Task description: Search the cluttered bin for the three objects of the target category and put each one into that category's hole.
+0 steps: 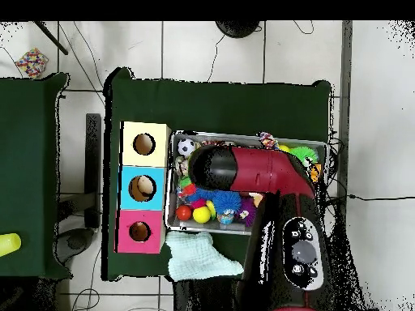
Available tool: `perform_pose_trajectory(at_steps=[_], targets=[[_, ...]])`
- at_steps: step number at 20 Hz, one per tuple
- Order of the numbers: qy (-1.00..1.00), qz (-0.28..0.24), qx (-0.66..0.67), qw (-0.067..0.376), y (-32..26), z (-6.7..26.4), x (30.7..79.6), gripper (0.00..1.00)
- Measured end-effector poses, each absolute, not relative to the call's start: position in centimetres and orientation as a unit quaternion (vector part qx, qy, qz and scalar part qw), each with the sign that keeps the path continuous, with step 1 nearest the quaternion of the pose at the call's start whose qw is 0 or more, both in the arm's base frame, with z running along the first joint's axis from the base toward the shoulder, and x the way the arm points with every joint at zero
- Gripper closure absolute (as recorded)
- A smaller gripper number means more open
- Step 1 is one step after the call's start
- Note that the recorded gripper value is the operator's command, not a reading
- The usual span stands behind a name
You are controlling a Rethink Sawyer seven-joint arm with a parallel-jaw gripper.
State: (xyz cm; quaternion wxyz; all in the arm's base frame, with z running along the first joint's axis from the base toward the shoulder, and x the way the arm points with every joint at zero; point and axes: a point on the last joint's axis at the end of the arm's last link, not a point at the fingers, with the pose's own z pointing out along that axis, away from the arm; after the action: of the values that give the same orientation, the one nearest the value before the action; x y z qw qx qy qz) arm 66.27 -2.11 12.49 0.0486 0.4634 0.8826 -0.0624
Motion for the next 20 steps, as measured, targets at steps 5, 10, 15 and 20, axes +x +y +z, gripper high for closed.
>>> perform_pose_trajectory(at_steps=[5, 10, 15, 20], targets=[[0.885, -0.056, 0.458, 0.069, -0.3, 15.4, 66.9, 1.0], [0.89, -0.061, 0.445, 0.083, 1.9, 17.4, 66.7, 1.0], [0.894, -0.069, 0.435, 0.086, 4.0, 19.4, 66.2, 1.0], [0.892, -0.074, 0.438, 0.076, 4.8, 21.0, 65.7, 1.0]])
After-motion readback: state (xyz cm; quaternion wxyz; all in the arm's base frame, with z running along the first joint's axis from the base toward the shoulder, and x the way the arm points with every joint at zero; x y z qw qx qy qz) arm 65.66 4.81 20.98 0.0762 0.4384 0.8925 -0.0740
